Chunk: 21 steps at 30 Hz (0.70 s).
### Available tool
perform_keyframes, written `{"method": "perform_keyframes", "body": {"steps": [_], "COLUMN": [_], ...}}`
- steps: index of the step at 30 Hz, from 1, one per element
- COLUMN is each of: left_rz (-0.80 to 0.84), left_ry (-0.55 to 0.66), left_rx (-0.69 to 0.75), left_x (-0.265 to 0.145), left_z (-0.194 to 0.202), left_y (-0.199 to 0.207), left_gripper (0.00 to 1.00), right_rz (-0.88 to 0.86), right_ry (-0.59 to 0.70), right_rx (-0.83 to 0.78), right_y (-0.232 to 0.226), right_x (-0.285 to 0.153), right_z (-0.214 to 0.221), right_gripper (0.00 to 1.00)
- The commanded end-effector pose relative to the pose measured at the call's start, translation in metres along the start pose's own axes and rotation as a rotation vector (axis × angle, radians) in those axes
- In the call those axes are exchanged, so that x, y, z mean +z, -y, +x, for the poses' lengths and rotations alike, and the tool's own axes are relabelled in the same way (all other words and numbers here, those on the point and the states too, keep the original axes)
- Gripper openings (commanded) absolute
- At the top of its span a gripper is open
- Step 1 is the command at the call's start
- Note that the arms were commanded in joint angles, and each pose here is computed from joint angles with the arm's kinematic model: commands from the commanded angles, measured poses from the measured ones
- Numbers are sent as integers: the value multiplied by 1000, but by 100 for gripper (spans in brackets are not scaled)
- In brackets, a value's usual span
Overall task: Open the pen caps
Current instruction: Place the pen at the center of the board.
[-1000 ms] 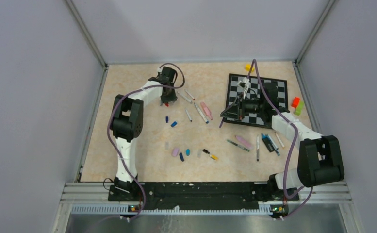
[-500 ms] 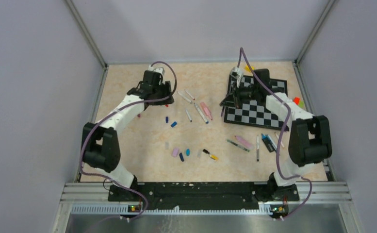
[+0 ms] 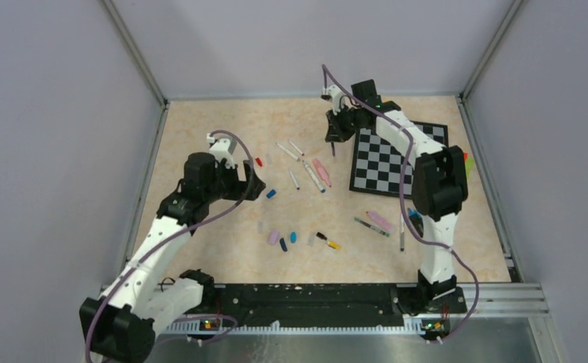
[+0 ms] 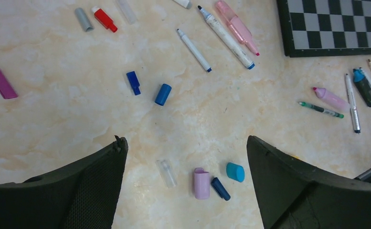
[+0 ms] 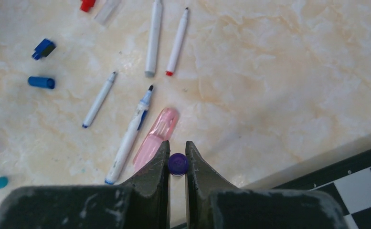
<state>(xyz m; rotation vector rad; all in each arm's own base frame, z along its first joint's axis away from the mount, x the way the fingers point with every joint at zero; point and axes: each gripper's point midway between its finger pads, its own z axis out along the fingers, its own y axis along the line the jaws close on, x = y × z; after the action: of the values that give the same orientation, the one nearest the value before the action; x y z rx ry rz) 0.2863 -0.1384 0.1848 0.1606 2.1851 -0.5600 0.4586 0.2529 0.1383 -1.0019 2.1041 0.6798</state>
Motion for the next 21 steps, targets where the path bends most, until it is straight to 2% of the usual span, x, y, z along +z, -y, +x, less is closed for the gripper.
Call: {"method": "perform_keyframes", "body": {"steps": [1,11,21], "left_rz": [43,11,-37], "left_ry": [110,226,245], "left_rx": [-35,-63,-40], "left_x": [-22,-48,-51], "left_z": [-1,-3,-11], "left_y": [9,5,-3], "left_gripper": [96,98,98], "right_rz": [101,147,208], "right_ry": [-52,-113,-42], "right_rx": [-23,-37,-74], "right_y": [30,56,56], "right_x": [18,75,119], "right_z": [-11,-14,-29], "right_gripper": [0,0,4]}}
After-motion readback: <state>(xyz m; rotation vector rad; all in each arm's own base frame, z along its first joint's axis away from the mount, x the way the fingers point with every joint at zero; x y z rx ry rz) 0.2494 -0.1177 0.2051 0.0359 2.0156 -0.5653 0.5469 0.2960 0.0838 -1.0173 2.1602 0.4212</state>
